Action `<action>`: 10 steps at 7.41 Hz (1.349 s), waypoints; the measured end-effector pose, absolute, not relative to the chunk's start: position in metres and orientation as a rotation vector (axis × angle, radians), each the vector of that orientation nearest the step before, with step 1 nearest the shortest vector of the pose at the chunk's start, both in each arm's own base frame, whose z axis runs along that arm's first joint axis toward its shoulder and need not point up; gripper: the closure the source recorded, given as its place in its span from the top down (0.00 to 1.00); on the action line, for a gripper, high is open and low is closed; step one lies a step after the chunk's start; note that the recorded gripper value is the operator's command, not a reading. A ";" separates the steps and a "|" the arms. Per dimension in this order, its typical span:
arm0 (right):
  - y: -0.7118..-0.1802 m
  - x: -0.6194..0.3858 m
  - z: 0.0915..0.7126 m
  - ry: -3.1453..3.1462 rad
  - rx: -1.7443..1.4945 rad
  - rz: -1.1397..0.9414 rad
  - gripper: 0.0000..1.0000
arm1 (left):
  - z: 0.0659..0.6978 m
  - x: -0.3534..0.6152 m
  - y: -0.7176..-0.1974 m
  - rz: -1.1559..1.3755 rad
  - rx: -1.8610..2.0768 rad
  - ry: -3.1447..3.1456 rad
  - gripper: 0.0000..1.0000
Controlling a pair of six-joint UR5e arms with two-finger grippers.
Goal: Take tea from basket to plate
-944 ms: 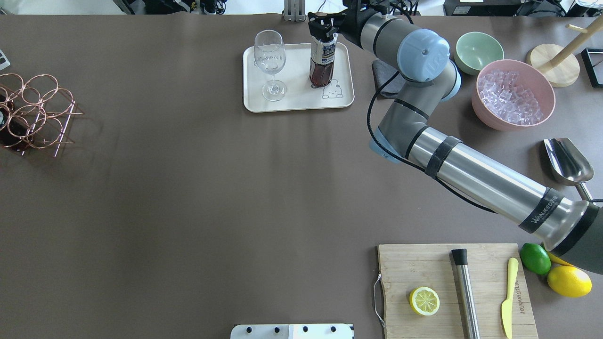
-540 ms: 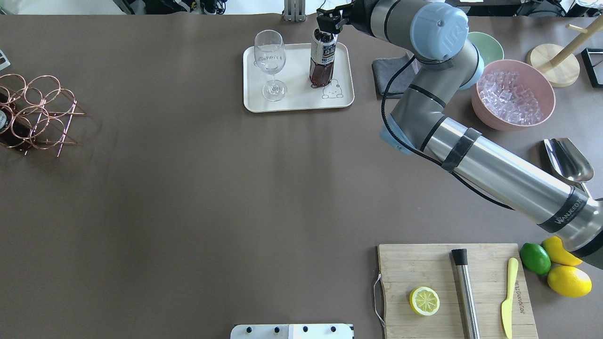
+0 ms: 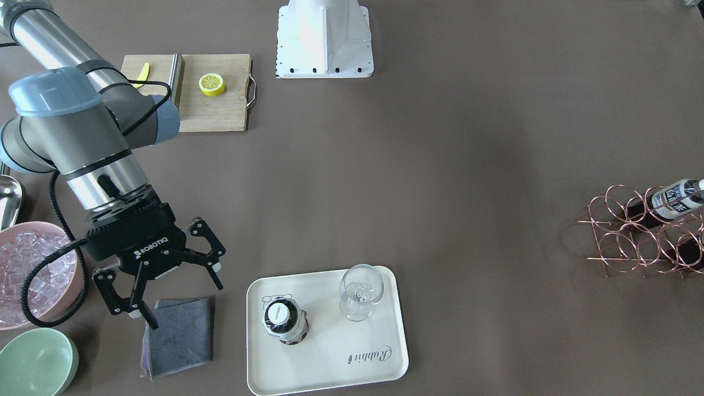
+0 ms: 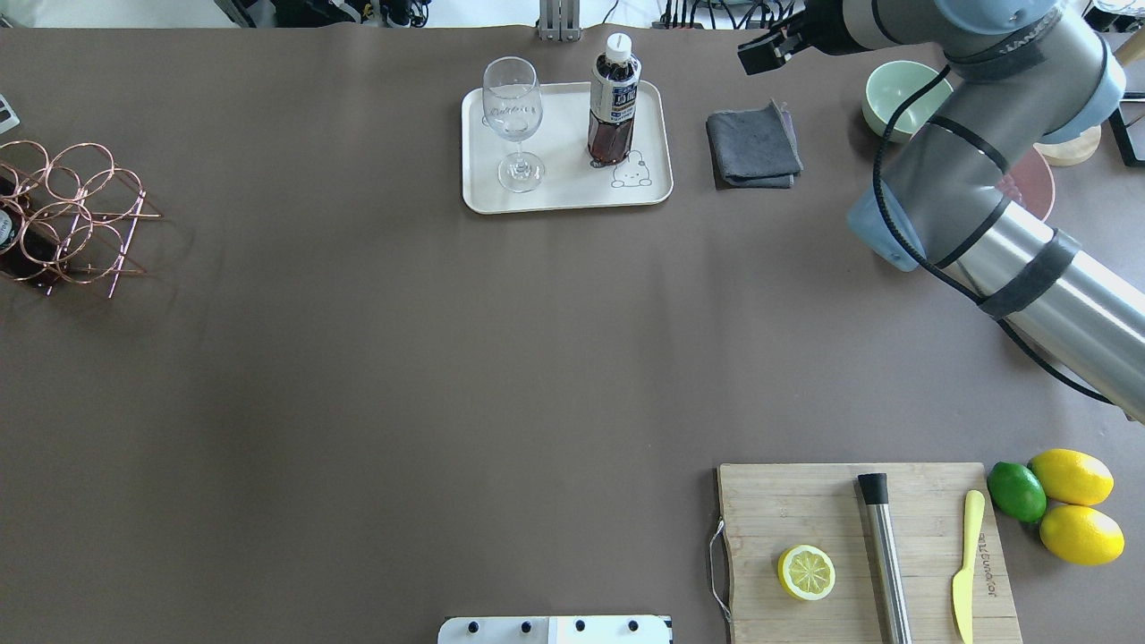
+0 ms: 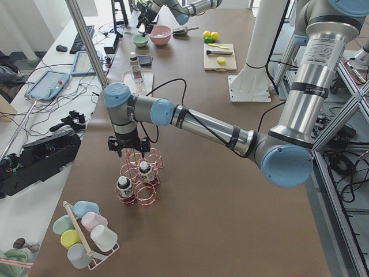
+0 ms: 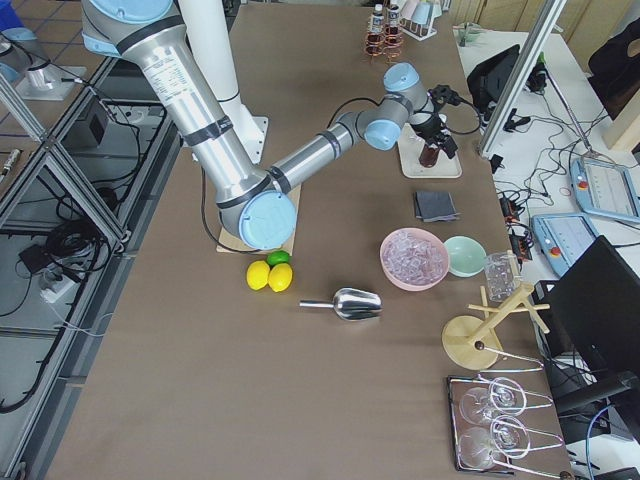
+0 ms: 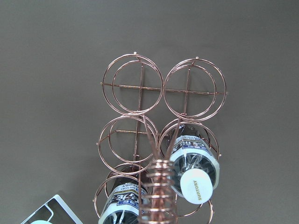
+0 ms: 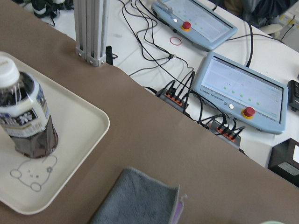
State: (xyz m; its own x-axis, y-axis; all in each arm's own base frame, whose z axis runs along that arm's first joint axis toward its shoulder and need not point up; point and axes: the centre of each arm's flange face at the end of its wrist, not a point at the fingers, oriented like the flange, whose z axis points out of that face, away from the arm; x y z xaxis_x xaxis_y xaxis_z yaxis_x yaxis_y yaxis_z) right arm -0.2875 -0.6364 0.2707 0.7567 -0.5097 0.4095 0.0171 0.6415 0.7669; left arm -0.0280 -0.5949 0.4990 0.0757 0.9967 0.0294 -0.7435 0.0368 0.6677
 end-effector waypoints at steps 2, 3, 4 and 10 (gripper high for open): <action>-0.608 -0.229 0.299 -0.592 0.646 -0.408 1.00 | 0.498 -0.039 -0.593 1.417 0.615 0.515 0.99; -0.593 -0.201 0.310 -0.607 0.535 -0.407 1.00 | 0.499 -0.055 -0.592 1.393 0.619 0.505 0.99; -0.575 -0.184 0.316 -0.617 0.422 -0.388 1.00 | 0.501 -0.078 -0.588 1.353 0.619 0.496 0.99; -0.505 -0.054 0.489 -0.690 -0.055 -0.085 1.00 | 0.617 -0.168 -0.519 0.588 0.273 0.781 0.99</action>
State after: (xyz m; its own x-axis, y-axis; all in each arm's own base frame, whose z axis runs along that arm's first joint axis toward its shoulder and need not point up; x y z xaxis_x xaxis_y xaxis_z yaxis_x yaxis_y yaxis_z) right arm -0.0543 -0.5047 0.4895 0.7677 -0.0601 0.6380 0.0966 0.9951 -0.0226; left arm -0.1681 -0.5192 0.6174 0.5623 0.5894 -0.5800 -0.3942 0.8076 0.4385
